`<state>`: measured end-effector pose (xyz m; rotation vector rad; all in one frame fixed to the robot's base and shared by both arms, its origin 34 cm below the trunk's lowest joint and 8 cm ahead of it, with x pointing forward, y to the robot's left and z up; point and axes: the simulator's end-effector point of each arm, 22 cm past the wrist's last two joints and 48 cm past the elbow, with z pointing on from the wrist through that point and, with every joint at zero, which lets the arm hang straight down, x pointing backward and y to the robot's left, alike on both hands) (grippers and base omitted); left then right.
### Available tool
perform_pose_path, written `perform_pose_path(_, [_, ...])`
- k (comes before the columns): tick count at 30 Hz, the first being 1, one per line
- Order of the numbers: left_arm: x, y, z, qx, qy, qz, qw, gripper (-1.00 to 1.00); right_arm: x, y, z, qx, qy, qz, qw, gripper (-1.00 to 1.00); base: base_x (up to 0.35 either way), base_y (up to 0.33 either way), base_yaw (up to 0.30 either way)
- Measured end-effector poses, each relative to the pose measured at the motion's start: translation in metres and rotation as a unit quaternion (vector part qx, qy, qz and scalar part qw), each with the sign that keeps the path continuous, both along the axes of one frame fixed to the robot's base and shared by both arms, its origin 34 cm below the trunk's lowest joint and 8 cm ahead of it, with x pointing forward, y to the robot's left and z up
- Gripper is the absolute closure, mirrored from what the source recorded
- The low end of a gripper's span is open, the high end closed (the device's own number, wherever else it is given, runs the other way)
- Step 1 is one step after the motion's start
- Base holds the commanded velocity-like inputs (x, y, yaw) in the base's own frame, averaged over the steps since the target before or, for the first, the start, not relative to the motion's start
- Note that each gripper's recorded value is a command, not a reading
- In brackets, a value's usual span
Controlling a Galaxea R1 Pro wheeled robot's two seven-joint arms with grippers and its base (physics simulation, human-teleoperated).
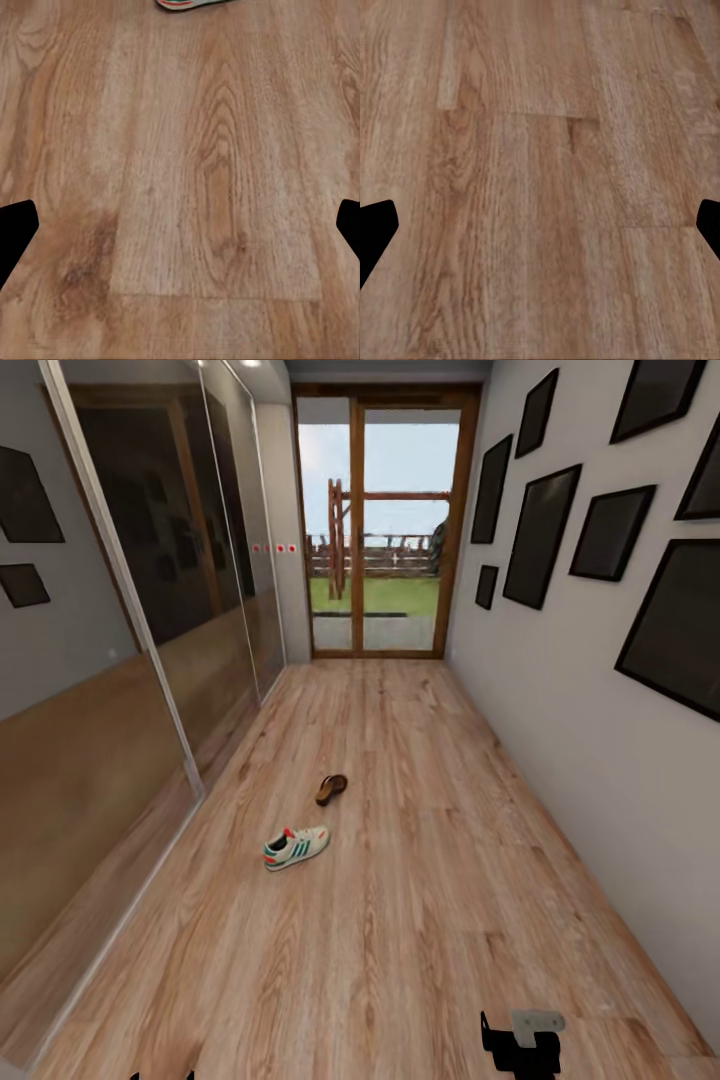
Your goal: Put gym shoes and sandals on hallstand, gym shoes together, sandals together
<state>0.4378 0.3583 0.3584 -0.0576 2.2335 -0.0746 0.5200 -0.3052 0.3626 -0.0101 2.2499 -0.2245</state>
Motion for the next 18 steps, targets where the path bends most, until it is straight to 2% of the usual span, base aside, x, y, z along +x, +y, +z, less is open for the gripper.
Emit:
perform_pose_path(5, [0.0000,0.0002,0.0000,0.000,0.000,0.000,1.0000,-1.00,-0.0002,0.0000,-0.0001,0.000,0.000,0.000,1.0000,-1.00,0.331,0.128,-0.010])
perform_pose_path(11, [0.0001,-0.0002,0.0000,0.000,0.000,0.000,1.0000,-1.00,0.0001,-0.0003,0.0001,0.000,0.000,-0.001,1.0000,-1.00,0.307,0.165,-0.160])
perform_pose_path(18, [0.0000,-0.0004,-0.0001,0.000,0.000,0.000,1.0000,-1.00,0.0013,0.0002,0.0008,0.000,-0.002,0.000,1.0000,-1.00,0.292,0.186,-0.027])
